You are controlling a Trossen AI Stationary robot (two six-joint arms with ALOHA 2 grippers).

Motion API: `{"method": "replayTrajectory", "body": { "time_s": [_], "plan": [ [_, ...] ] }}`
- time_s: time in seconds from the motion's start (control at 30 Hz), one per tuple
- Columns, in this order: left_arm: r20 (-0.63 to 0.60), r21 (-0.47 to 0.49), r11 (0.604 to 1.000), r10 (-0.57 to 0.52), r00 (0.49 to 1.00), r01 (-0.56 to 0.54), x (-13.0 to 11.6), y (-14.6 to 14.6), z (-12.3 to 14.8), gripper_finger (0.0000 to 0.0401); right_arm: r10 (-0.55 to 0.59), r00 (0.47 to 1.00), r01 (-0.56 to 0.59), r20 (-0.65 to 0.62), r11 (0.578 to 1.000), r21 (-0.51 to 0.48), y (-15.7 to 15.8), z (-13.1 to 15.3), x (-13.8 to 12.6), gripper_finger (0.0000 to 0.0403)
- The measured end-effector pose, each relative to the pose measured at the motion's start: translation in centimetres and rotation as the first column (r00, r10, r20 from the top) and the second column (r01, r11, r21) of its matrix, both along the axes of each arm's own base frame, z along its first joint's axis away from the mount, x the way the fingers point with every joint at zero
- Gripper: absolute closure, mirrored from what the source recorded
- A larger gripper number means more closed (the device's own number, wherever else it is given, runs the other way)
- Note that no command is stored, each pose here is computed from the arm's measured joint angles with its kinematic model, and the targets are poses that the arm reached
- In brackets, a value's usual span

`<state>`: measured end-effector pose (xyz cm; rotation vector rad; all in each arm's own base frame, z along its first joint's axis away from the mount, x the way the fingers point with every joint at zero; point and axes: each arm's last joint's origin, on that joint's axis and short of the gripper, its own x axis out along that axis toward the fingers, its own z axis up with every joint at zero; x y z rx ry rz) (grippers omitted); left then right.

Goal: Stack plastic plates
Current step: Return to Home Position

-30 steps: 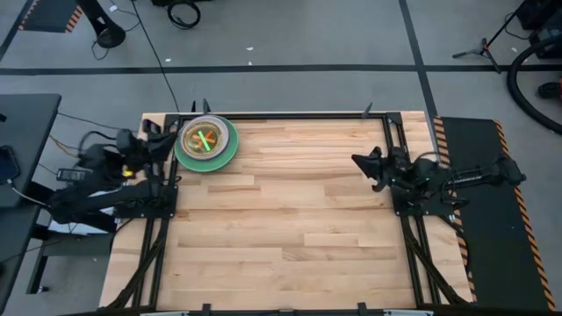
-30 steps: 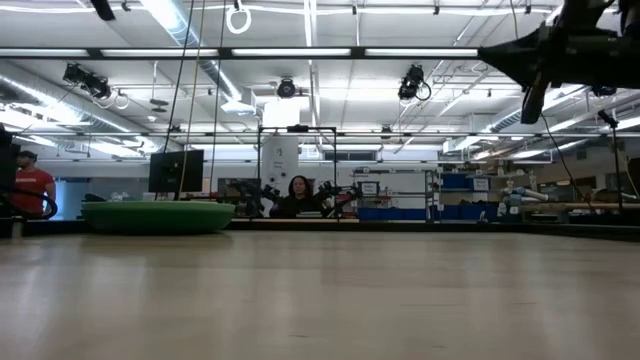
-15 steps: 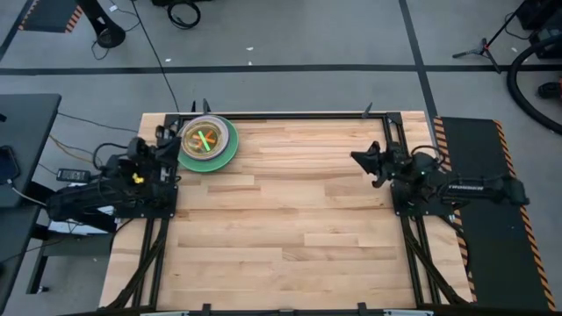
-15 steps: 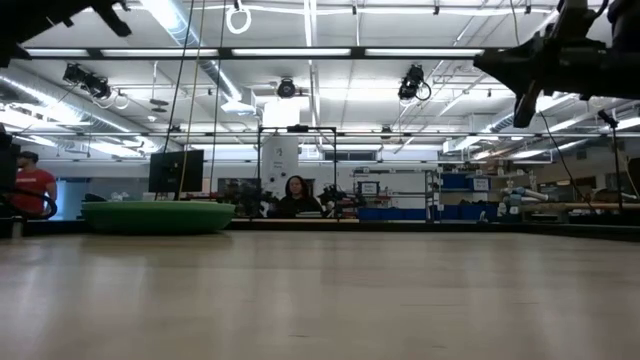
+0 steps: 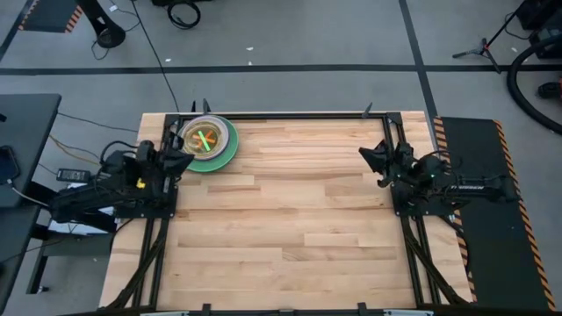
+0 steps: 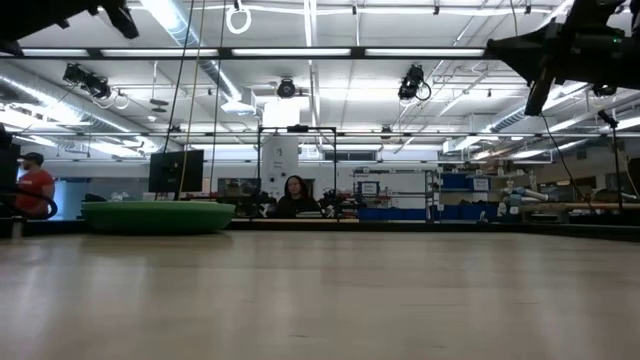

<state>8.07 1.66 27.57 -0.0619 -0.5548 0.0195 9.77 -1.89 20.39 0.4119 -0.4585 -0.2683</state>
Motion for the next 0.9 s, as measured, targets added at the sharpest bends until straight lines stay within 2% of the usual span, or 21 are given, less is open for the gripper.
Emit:
{"method": "replayTrajectory", "body": {
  "time_s": [0.17, 0.3, 0.43, 0.57, 0.67, 0.73, 0.8, 0.9],
  "plan": [
    [-0.132, -0.029, 0.999, 0.039, 0.991, -0.043, -0.3, 0.0, -1.4, 0.0374, 0.058, 0.996, -0.057, -0.067, 0.998, 0.026, 0.2, -0.8, -0.2, 0.0377],
    [-0.116, -0.037, 0.999, 0.005, 0.993, -0.010, -0.8, -0.2, -1.4, 0.0374, 0.091, 0.988, -0.084, -0.122, 0.994, 0.063, 0.3, -1.5, -0.5, 0.0375],
    [-0.130, -0.050, 0.998, -0.046, 0.990, 0.040, -1.0, -0.4, -1.5, 0.0374, 0.097, 0.987, -0.095, -0.130, 0.995, 0.019, 0.4, -1.4, -0.5, 0.0375],
    [-0.230, -0.097, 0.995, -0.058, 0.972, 0.037, -0.6, -0.3, -2.5, 0.0374, 0.101, 0.972, -0.103, -0.212, 0.995, 0.002, 0.4, -2.1, -0.3, 0.0375],
    [-0.357, -0.133, 0.990, -0.015, 0.934, -0.035, -0.3, 0.0, -3.8, 0.0374, 0.108, 0.931, -0.104, -0.348, 0.994, 0.029, 0.4, -3.5, -0.1, 0.0375],
    [-0.431, -0.154, 0.979, 0.055, 0.901, -0.134, -0.2, 0.3, -4.6, 0.0374, 0.151, 0.907, -0.167, -0.392, 0.986, -0.006, 0.5, -3.7, 0.0, 0.0376],
    [-0.464, -0.172, 0.961, 0.116, 0.878, -0.218, -0.1, 0.6, -5.3, 0.0374, 0.177, 0.894, -0.211, -0.413, 0.977, -0.038, 0.7, -3.8, 0.1, 0.0376],
    [-0.469, -0.196, 0.949, 0.132, 0.873, -0.249, 0.2, 0.7, -6.0, 0.0374, 0.189, 0.885, -0.231, -0.424, 0.972, -0.049, 0.7, -3.8, 0.2, 0.0376]
  ]
}}
